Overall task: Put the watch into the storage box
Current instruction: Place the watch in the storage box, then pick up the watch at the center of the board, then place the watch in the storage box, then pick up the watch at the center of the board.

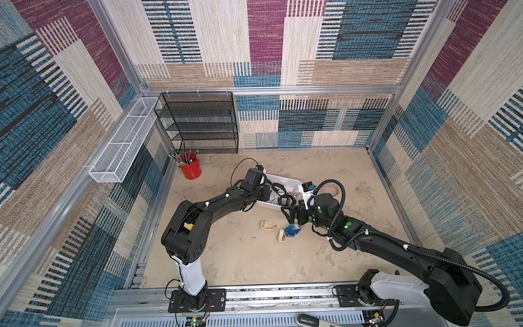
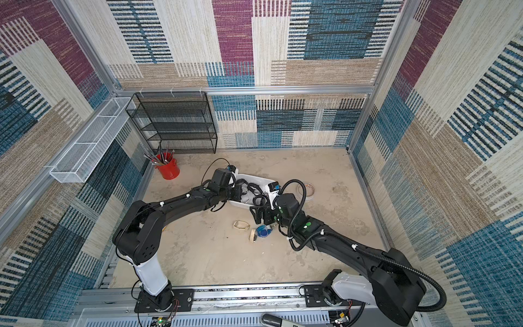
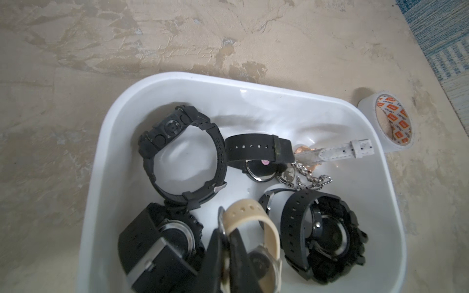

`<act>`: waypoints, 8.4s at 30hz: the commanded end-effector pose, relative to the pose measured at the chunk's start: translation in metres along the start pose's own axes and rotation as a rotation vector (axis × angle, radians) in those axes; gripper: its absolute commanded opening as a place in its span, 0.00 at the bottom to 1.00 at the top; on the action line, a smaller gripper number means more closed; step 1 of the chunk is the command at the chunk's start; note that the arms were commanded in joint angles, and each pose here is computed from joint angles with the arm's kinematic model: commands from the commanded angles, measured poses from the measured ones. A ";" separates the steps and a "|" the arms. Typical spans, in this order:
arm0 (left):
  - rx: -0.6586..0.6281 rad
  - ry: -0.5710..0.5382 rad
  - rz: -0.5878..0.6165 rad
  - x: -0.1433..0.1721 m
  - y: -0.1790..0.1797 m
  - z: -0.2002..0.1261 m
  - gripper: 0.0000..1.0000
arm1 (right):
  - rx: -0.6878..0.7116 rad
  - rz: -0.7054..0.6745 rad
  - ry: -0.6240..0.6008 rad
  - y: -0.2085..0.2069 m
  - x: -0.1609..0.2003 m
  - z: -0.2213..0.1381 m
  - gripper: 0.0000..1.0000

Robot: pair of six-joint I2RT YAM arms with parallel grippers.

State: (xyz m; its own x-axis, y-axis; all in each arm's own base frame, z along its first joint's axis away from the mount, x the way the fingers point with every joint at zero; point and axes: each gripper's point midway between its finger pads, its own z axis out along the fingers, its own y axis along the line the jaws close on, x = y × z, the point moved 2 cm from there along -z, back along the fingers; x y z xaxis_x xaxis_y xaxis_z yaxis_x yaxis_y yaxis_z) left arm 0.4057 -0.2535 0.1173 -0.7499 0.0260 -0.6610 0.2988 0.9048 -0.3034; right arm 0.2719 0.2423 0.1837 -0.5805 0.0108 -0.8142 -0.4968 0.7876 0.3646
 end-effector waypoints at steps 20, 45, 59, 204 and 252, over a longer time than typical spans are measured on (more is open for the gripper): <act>0.198 -0.174 -0.017 0.009 -0.021 -0.088 0.95 | 0.023 0.035 -0.056 -0.002 -0.012 -0.003 1.00; 0.245 -0.220 -0.027 0.063 -0.007 -0.137 0.96 | 0.169 0.099 0.029 -0.028 0.013 -0.011 1.00; 0.269 -0.192 -0.021 0.066 -0.010 -0.133 0.96 | 0.302 0.226 0.141 -0.079 0.061 -0.022 0.78; 0.180 0.024 0.063 0.087 -0.019 -0.127 0.74 | 0.065 -0.005 -0.040 -0.053 -0.010 -0.010 1.00; -0.087 0.438 0.366 0.158 -0.041 -0.032 0.24 | 0.110 -0.010 -0.030 -0.061 -0.003 -0.012 1.00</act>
State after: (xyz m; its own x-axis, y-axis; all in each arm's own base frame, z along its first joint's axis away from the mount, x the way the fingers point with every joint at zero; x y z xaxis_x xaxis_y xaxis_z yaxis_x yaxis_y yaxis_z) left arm 0.2568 -0.2759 0.0498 -0.7844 0.4902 -0.3801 0.5490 0.8338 -0.0578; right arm 0.2916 0.1865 0.1621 -0.5804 0.0102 -0.8142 -0.4271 0.8475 0.3151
